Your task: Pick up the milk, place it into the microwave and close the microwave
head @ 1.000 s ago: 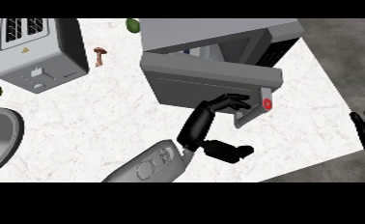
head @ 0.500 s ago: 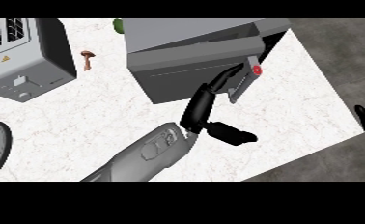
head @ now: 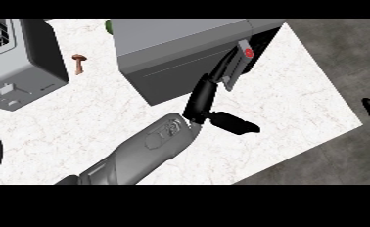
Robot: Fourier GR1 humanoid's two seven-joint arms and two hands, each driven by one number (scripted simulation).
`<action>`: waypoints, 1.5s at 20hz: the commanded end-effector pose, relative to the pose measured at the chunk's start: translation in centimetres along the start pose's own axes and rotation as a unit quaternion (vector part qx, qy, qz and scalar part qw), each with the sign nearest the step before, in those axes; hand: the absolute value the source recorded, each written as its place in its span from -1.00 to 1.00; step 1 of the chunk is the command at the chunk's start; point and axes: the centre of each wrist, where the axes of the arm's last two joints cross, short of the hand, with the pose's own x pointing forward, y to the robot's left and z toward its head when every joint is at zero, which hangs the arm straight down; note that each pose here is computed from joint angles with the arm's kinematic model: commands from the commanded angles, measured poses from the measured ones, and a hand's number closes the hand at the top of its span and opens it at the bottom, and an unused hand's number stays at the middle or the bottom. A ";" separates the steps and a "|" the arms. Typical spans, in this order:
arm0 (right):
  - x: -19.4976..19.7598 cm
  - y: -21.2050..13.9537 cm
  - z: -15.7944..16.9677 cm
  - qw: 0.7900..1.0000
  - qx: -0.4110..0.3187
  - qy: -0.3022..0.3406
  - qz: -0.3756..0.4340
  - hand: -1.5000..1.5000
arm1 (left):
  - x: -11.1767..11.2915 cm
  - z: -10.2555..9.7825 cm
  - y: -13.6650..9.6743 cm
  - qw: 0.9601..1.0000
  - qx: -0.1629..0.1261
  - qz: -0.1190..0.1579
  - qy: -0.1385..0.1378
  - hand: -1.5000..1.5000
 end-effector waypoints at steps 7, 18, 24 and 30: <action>0.8 -0.8 -1.5 1.000 0.017 0.000 -0.006 -1.00 | 0.5 -1.6 0.1 1.000 0.017 0.001 -0.014 -1.00; 1.6 -1.5 -2.5 1.000 0.022 0.008 -0.007 -1.00 | 0.1 -1.7 0.1 0.999 0.030 0.000 -0.023 -1.00; 2.2 -2.2 -2.8 1.000 0.024 0.006 -0.007 -1.00 | -0.1 -1.6 0.1 0.999 0.035 -0.002 -0.026 -1.00; 2.5 -2.6 -3.2 1.000 0.025 0.009 -0.011 -1.00 | -0.3 -1.7 0.1 0.999 0.035 0.001 -0.026 -1.00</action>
